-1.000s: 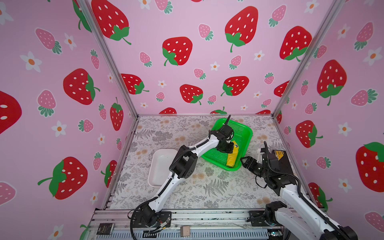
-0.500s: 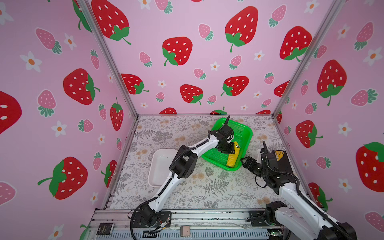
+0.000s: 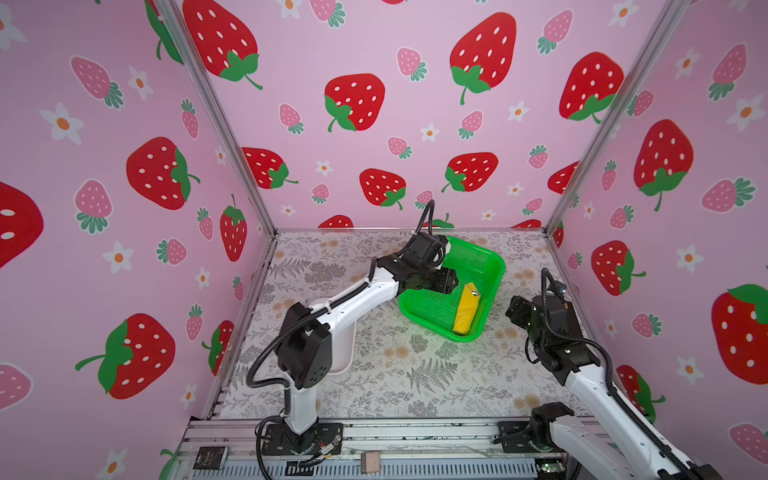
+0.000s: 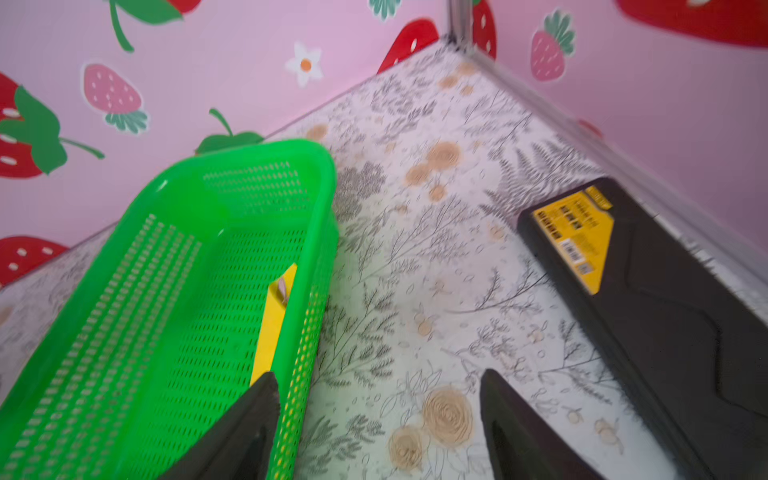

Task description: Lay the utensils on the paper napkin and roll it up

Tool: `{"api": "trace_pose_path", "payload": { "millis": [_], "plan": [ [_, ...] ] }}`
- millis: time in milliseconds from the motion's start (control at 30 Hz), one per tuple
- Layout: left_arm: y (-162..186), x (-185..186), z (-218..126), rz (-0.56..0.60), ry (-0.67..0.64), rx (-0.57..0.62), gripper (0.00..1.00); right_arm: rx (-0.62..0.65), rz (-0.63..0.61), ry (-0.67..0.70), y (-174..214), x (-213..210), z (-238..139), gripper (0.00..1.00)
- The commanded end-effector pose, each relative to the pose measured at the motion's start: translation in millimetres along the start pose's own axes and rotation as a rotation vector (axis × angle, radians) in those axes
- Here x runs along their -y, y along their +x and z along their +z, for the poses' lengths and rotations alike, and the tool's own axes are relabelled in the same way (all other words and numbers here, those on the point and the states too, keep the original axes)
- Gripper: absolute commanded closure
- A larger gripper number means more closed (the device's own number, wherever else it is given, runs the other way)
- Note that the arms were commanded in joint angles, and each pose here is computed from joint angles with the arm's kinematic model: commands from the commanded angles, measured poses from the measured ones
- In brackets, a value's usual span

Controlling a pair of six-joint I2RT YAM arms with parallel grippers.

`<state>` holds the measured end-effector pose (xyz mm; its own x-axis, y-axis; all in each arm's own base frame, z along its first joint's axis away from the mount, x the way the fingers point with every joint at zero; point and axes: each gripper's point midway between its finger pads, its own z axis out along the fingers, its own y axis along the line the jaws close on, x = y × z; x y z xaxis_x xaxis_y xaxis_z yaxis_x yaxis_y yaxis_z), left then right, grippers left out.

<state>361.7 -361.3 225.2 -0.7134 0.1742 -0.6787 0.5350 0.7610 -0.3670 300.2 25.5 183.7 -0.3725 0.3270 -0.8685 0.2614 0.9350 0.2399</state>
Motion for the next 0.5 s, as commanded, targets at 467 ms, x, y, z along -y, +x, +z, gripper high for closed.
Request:
{"api": "trace_pose_path", "payload": {
  "millis": [467],
  "plan": [
    [83,-269,-201,-0.317,-0.783,0.456,0.0,0.206,-0.392,0.135,21,32,57,0.15]
  ]
}}
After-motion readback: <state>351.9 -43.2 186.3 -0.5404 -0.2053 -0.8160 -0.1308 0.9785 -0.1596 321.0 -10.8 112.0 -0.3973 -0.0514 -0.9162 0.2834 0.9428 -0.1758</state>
